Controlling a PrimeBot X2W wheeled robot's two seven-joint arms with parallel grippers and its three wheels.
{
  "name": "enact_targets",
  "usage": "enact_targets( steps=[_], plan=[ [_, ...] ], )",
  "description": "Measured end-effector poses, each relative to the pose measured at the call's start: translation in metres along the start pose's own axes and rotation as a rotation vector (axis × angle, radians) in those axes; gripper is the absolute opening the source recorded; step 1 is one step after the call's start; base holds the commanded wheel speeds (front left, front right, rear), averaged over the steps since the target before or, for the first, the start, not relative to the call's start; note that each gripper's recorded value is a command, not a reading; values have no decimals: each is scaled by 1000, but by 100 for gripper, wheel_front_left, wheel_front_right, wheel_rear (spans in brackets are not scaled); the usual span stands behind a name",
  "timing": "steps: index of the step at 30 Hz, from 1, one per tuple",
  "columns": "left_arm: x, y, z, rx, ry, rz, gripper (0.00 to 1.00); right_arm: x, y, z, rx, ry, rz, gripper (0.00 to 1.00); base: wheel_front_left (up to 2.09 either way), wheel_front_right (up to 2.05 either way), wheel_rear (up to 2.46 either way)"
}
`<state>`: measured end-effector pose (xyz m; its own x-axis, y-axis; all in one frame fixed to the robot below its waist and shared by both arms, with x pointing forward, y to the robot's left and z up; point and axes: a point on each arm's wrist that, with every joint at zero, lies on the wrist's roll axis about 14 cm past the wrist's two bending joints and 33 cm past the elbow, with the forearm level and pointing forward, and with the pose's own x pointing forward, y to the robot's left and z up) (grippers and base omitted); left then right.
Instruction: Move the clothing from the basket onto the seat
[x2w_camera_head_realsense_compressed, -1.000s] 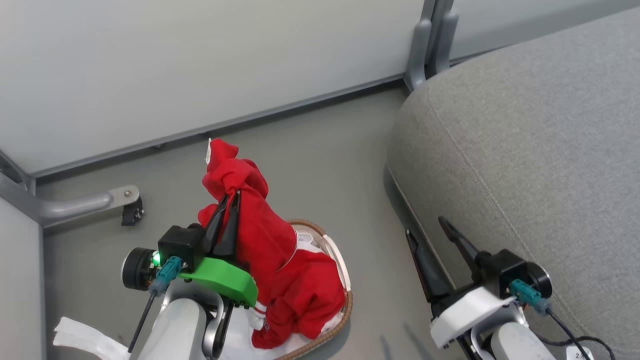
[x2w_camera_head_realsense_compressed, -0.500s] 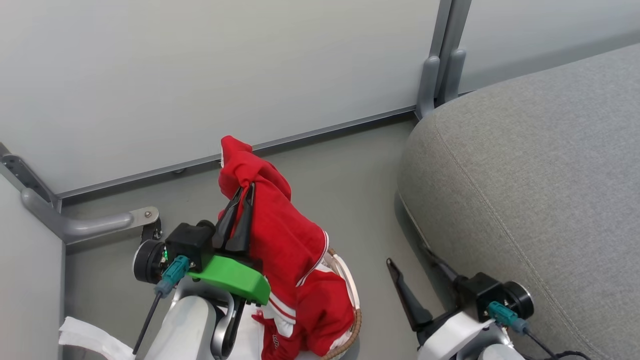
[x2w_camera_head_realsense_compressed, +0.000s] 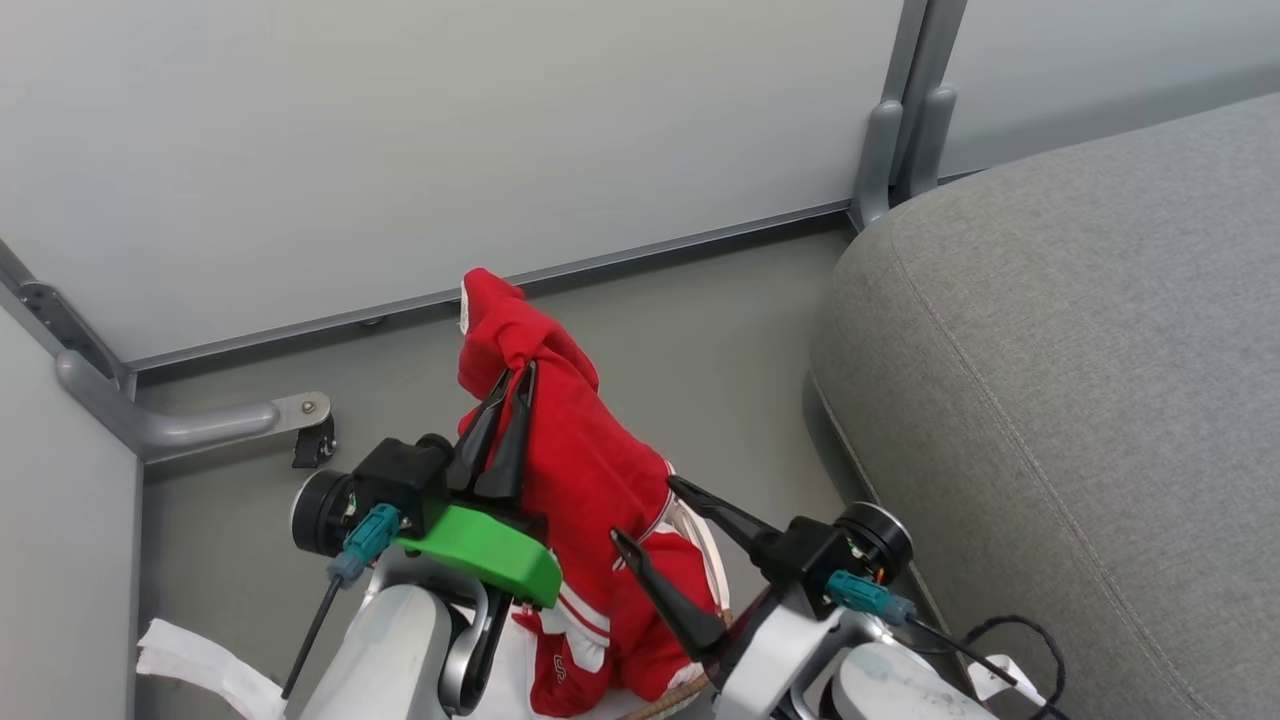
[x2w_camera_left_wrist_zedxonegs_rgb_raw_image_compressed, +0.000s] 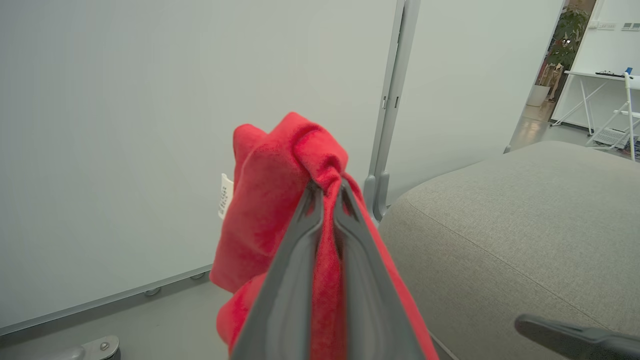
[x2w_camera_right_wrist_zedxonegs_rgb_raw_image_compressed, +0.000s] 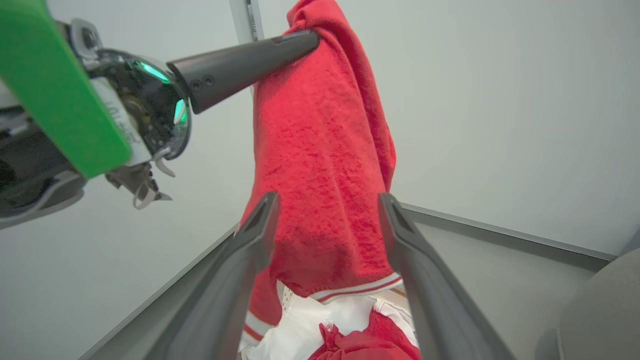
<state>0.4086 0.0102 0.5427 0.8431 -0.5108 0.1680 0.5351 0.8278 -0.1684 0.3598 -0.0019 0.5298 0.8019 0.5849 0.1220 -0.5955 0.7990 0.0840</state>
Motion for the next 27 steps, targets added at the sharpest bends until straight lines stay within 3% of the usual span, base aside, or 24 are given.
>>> enact_targets(
  steps=[8, 22, 23, 24, 27],
  plan=[
    [1, 0, 1, -2, -3, -4, 0, 26, 19, -7, -50, 50, 127, 100, 0, 0, 0],
    [1, -10, 9, -14, -23, -43, 0, 51, 16, -29, -78, 136, 178, 100, 0, 0, 0],
    [1, -11, 10, -14, -25, -47, 0, 52, 15, -30, -69, 141, 174, 66, 0, 0, 0],
    [1, -12, 10, -14, -25, -48, 0, 53, 13, -31, -60, 144, 170, 4, 0, 0, 0],
    [0, -11, 10, -17, -25, -44, 0, 54, 11, -36, -31, 159, 159, 0, 0, 0, 0]
  ],
)
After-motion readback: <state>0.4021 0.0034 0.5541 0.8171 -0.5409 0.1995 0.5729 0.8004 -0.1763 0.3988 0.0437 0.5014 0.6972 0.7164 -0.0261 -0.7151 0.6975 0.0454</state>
